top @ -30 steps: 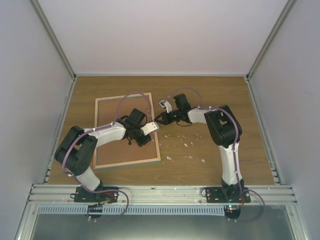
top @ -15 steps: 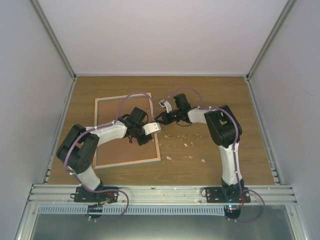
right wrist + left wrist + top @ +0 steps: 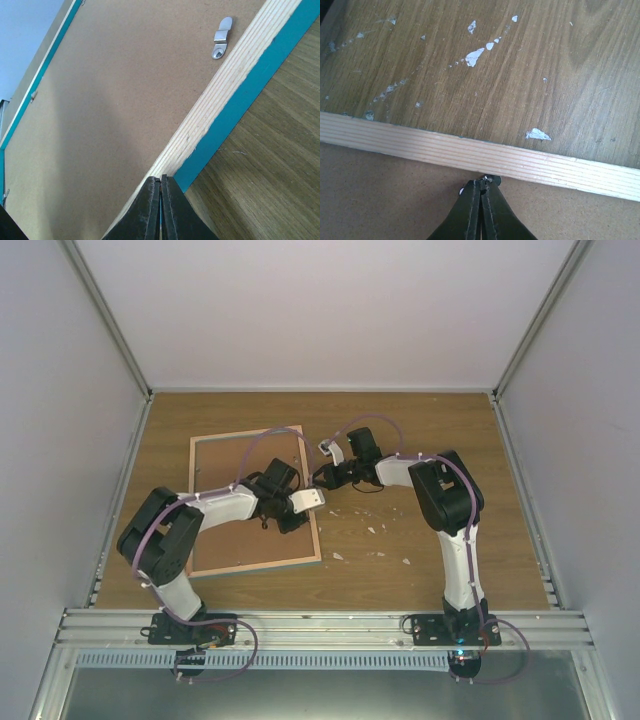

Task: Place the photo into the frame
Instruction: Install the photo frame at the center of the board.

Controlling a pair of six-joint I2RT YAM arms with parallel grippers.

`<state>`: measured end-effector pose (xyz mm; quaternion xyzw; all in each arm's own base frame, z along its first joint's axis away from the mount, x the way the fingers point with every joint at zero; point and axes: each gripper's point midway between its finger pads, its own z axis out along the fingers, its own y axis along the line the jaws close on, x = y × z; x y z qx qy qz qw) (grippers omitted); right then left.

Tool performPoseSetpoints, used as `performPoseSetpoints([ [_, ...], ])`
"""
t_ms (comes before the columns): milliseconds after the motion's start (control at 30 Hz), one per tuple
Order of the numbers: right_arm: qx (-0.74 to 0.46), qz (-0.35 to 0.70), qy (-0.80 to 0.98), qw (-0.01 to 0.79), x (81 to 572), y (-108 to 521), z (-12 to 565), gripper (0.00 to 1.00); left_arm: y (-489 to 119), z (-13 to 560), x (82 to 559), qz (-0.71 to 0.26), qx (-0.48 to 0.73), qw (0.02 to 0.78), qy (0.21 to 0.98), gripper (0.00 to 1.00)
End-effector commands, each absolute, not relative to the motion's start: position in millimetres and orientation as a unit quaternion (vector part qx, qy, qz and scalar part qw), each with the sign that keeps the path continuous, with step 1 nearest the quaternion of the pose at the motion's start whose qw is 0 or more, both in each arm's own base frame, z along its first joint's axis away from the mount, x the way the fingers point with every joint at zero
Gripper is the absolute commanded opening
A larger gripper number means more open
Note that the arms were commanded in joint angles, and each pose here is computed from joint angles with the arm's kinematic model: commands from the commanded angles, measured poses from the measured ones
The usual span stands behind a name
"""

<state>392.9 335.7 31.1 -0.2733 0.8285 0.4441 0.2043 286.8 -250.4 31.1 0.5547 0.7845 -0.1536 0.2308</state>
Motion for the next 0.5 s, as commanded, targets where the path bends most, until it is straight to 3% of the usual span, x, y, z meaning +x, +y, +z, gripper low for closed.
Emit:
performPoseSetpoints([
  [0,-0.24,0.37,0.894,0.083,343.5,309.0,-58.9,0.04,-242.6,9.2,282.2,-0.121,0.567,0.227,0.783,0.05],
  [467,-0.238,0.371,0.894,0.081,342.1,308.0,-60.3,0.04,-220.3,-24.8,262.6,-0.057,0.594,0.199,0.778,0.0],
])
